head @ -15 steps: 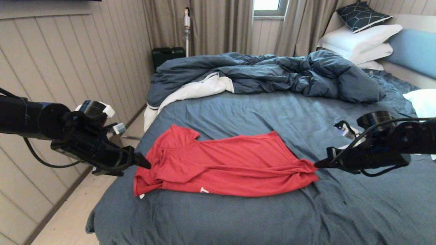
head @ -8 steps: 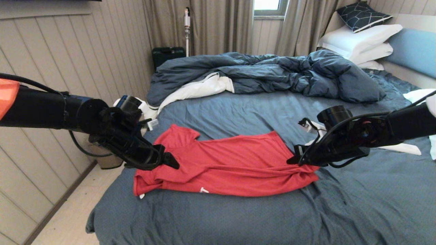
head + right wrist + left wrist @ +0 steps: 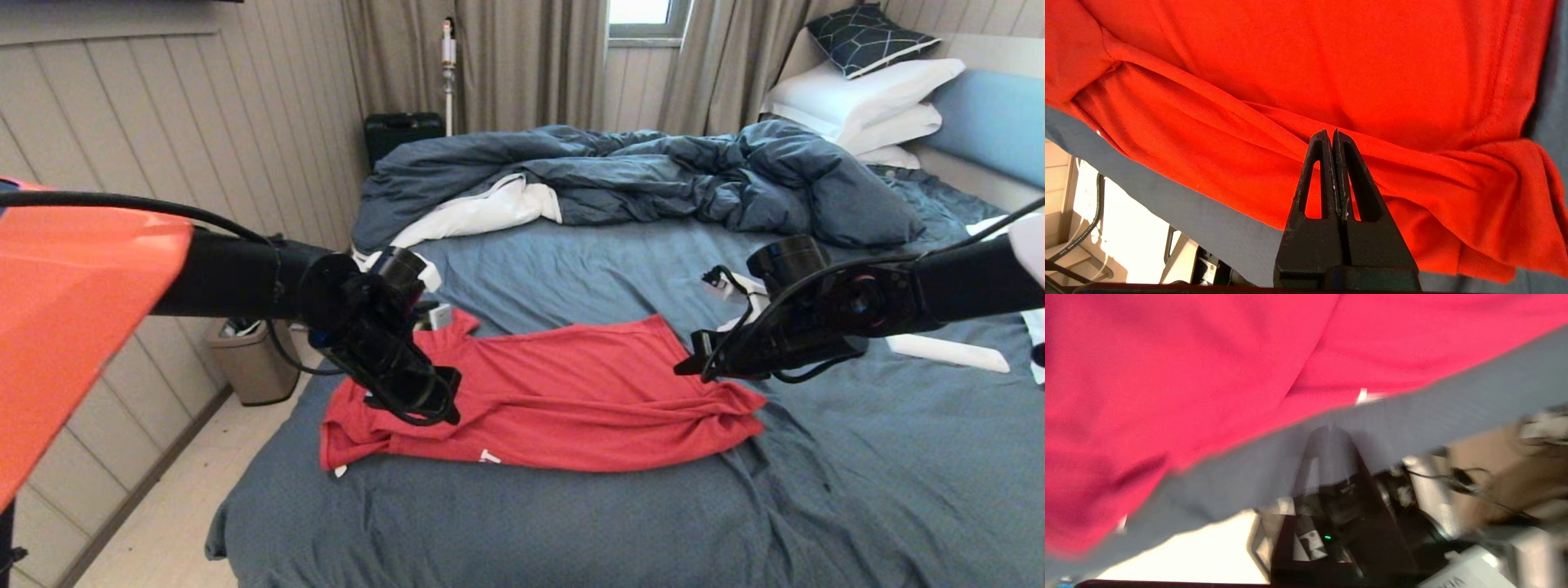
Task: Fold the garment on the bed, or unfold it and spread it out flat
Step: Fold the red T-shirt
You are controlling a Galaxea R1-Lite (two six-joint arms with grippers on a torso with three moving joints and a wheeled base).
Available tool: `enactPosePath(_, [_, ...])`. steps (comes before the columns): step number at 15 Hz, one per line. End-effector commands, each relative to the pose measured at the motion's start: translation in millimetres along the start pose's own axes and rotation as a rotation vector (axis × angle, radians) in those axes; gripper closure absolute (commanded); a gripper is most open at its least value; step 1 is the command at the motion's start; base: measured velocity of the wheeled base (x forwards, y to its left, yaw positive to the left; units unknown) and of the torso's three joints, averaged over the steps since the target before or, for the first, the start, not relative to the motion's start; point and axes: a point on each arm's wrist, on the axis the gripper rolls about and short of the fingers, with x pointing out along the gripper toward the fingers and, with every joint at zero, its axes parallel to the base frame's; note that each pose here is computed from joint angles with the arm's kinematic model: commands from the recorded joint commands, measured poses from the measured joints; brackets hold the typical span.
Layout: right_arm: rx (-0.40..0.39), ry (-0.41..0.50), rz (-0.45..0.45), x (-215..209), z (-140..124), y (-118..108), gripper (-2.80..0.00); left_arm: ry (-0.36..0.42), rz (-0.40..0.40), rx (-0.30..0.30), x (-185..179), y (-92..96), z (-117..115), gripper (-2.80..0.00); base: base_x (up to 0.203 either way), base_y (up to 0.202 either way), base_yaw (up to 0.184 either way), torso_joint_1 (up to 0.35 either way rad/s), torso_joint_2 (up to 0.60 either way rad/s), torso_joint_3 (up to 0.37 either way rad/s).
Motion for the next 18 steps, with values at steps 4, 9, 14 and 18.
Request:
enactPosePath(4, [0.0, 0.003, 0.003, 2.8, 0.4, -0.7, 0.0, 0.045, 0.069, 0.122, 58.5, -25.8, 2.6, 0.0, 0.0, 0.0, 0.0, 0.0, 0.0, 0.0])
enactPosePath(9, [0.002, 0.007, 0.004, 4.4, -0.2, -1.4, 0.0, 0.028, 0.132, 0.151, 85.3, -25.9, 9.8, 0.0, 0.0, 0.0, 0.0, 0.0, 0.0, 0.0])
enactPosePath(14, [0.006, 0.011, 0.003, 6.8, -0.6, -3.0, 0.0, 0.017, 0.179, 0.104, 85.6, -3.1, 14.4, 0.0, 0.0, 0.0, 0.0, 0.0, 0.0, 0.0])
enactPosePath(18, [0.007, 0.016, 0.004, 9.7, -1.0, -2.9, 0.0, -0.011, 0.199, 0.069, 68.4, 12.4, 17.9, 0.0, 0.0, 0.0, 0.0, 0.0, 0.0, 0.0])
